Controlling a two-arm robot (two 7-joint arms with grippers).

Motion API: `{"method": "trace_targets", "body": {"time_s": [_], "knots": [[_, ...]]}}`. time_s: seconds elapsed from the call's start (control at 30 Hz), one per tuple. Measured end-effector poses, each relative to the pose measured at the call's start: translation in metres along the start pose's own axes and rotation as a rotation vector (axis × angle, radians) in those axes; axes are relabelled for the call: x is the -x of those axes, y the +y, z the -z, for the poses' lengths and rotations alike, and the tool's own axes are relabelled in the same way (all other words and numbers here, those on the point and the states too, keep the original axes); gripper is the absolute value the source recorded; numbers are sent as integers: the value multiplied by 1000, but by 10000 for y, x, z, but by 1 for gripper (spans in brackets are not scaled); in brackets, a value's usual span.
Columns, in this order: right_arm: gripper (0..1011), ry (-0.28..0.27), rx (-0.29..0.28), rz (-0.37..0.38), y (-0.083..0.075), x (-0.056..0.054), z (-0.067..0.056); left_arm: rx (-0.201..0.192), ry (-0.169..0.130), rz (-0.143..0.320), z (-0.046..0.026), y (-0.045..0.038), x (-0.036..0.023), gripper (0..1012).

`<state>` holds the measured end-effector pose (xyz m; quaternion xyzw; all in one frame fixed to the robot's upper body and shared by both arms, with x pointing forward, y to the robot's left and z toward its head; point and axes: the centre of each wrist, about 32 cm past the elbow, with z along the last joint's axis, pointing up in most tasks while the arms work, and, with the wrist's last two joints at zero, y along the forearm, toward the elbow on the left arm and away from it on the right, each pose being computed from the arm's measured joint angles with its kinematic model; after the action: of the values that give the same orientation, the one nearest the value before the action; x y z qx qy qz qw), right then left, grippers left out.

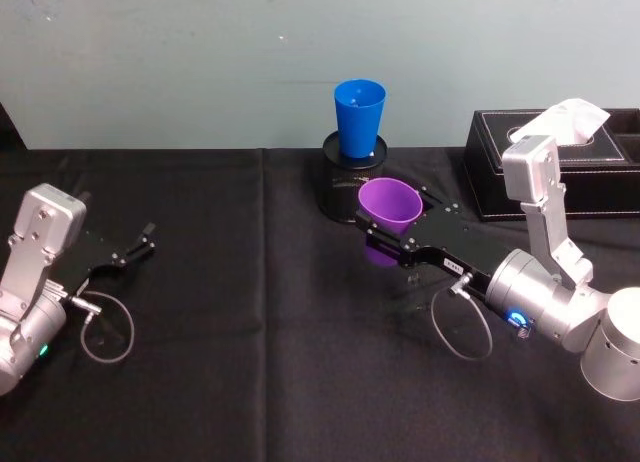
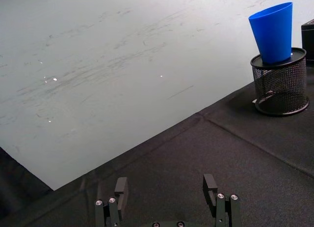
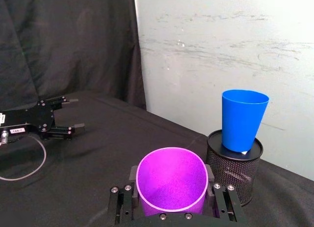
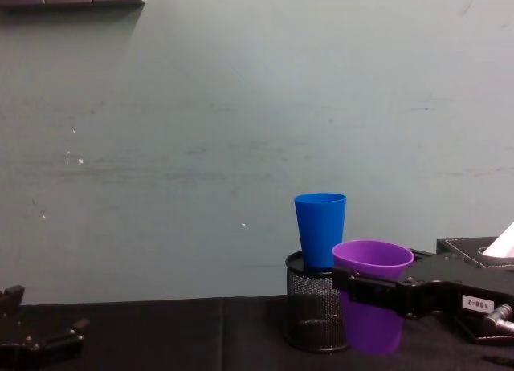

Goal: Pick up one cup with a gripper and tap it against the other cup.

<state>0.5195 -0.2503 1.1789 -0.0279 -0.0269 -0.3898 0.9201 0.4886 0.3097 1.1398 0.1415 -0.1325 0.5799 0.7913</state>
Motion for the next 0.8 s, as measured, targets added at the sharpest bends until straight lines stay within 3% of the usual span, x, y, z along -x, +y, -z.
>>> {"method": "trace_targets", "body": {"time_s": [0.8], "knots": [[739, 0, 0, 0, 0, 0, 0, 0, 0, 0, 0, 0, 0, 1000]]}}
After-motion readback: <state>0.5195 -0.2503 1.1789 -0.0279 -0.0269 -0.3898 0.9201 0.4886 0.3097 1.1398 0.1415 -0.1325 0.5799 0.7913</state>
